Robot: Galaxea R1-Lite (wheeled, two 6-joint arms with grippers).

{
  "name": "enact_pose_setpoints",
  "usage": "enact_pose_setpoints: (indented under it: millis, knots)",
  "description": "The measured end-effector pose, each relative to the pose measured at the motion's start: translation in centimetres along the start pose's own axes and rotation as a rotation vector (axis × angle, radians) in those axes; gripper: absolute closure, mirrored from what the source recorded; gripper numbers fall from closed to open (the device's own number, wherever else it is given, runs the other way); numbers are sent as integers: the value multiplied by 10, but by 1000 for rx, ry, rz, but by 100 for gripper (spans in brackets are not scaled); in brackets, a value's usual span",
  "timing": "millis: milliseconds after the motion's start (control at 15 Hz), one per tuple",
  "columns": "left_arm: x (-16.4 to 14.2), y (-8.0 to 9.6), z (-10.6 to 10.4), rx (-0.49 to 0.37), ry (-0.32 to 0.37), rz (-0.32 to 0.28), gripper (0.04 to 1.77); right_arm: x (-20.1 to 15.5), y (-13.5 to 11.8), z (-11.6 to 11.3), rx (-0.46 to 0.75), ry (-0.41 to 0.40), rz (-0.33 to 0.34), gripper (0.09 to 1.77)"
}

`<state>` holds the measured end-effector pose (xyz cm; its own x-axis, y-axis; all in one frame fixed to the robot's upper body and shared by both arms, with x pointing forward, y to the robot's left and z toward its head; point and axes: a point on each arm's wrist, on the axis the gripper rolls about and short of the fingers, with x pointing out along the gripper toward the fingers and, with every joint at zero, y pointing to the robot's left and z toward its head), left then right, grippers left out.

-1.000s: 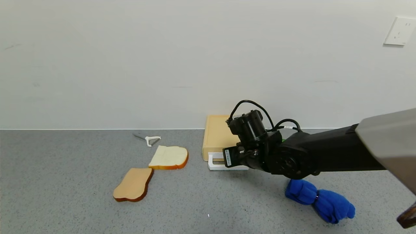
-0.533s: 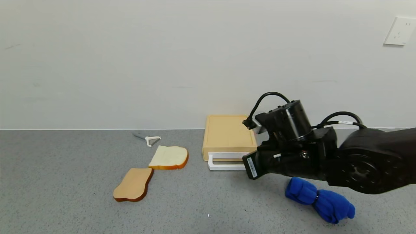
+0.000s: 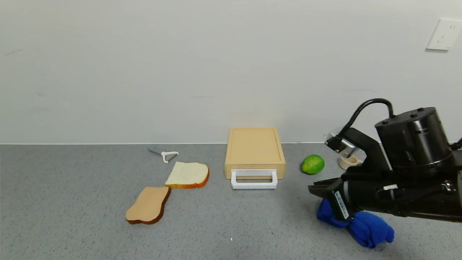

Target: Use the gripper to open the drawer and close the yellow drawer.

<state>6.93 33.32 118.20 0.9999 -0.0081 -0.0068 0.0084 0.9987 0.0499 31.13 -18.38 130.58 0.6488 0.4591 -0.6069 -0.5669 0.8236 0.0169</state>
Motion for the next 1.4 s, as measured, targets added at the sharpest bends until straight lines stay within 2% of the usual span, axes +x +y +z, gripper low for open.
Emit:
enact_pose_setpoints:
  millis: [67, 200, 533, 933, 1200, 1400]
  knots:
    - [0, 0, -2, 0, 17, -1, 9, -7, -3, -4, 9, -7, 8, 132]
    - [0, 0, 1, 1, -11, 1, 9, -21, -10, -11, 29, -22, 2, 105]
    - [0, 0, 1, 1, -12, 1, 9, -43, -25, -25, 99, -94, -51, 62]
    - [0, 0, 1, 0, -12, 1, 9, -75, -32, -48, 134, -154, -107, 37]
    - [0, 0, 1, 0, -12, 1, 9, -103, -35, -68, 161, -204, -163, 28]
    - [0, 0, 1, 1, -12, 1, 9, -128, -37, -90, 201, -219, -231, 24]
